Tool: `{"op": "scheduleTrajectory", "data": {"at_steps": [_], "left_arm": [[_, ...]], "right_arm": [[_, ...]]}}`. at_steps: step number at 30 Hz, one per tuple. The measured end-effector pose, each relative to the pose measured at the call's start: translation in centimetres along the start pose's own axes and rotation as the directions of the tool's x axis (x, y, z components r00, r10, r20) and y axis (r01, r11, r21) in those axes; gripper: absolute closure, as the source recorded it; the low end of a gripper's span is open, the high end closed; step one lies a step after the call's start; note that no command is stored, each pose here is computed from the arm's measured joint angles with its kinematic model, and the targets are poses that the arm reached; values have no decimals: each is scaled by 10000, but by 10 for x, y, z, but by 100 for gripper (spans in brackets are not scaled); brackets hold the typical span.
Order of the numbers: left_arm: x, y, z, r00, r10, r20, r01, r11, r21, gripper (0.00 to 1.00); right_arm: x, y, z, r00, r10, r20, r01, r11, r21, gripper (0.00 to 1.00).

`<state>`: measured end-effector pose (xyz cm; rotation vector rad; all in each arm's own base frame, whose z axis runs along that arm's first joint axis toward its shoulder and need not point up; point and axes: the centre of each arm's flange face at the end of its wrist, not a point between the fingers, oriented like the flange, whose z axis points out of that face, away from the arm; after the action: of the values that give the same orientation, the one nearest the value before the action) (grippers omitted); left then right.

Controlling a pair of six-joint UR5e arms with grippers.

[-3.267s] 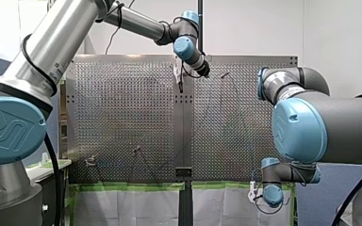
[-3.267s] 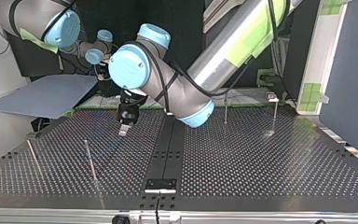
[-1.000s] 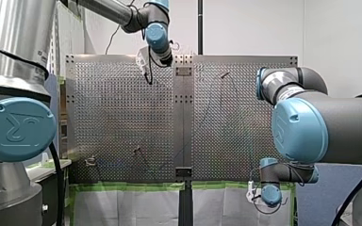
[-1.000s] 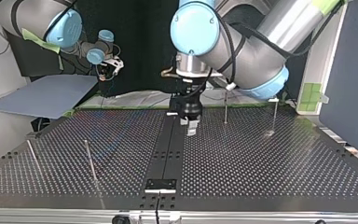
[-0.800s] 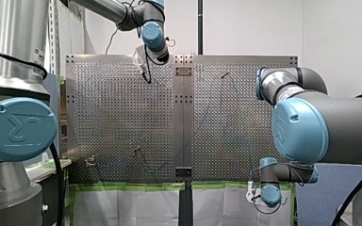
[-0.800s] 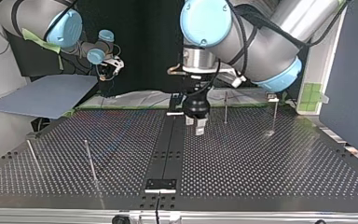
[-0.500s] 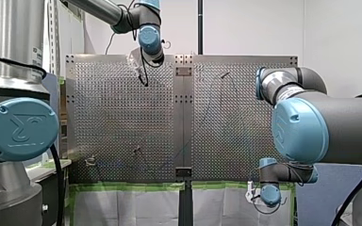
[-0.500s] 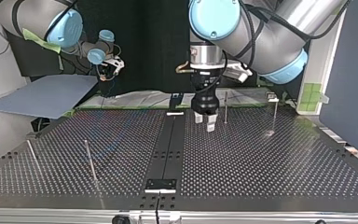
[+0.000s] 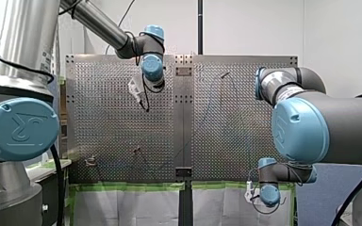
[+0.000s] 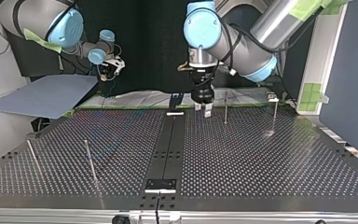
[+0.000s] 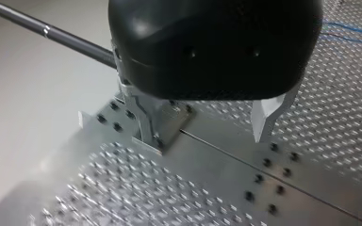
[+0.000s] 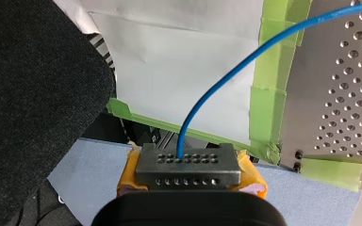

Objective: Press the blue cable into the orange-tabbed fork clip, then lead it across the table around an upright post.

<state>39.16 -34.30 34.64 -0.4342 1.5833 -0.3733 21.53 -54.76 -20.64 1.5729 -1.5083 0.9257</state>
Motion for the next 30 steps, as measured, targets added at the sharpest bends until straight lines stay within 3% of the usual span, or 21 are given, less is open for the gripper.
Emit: {"op": "scheduleTrajectory", "data": {"at_steps": [6, 16, 25, 30], "left_arm": [[43, 29, 4, 9989, 408, -236, -421, 9975, -571, 0], [109, 87, 3, 9859, 1508, -720, -1604, 9748, -1552, 0], [141, 126, -4, 9691, 2215, -1081, -2390, 9519, -1919, 0], [148, 142, -11, 9657, 2346, -1110, -2529, 9468, -1989, 0]], "right_arm": [[0, -1, 0, 10000, -8, -6, 8, 10000, 20, 100], [1, -3, 0, 10000, -29, -25, 29, 10000, 45, 100], [1, -5, 0, 10000, -46, -36, 46, 10000, 81, 100], [1, -5, 0, 10000, -46, -40, 46, 10000, 86, 100]]}}
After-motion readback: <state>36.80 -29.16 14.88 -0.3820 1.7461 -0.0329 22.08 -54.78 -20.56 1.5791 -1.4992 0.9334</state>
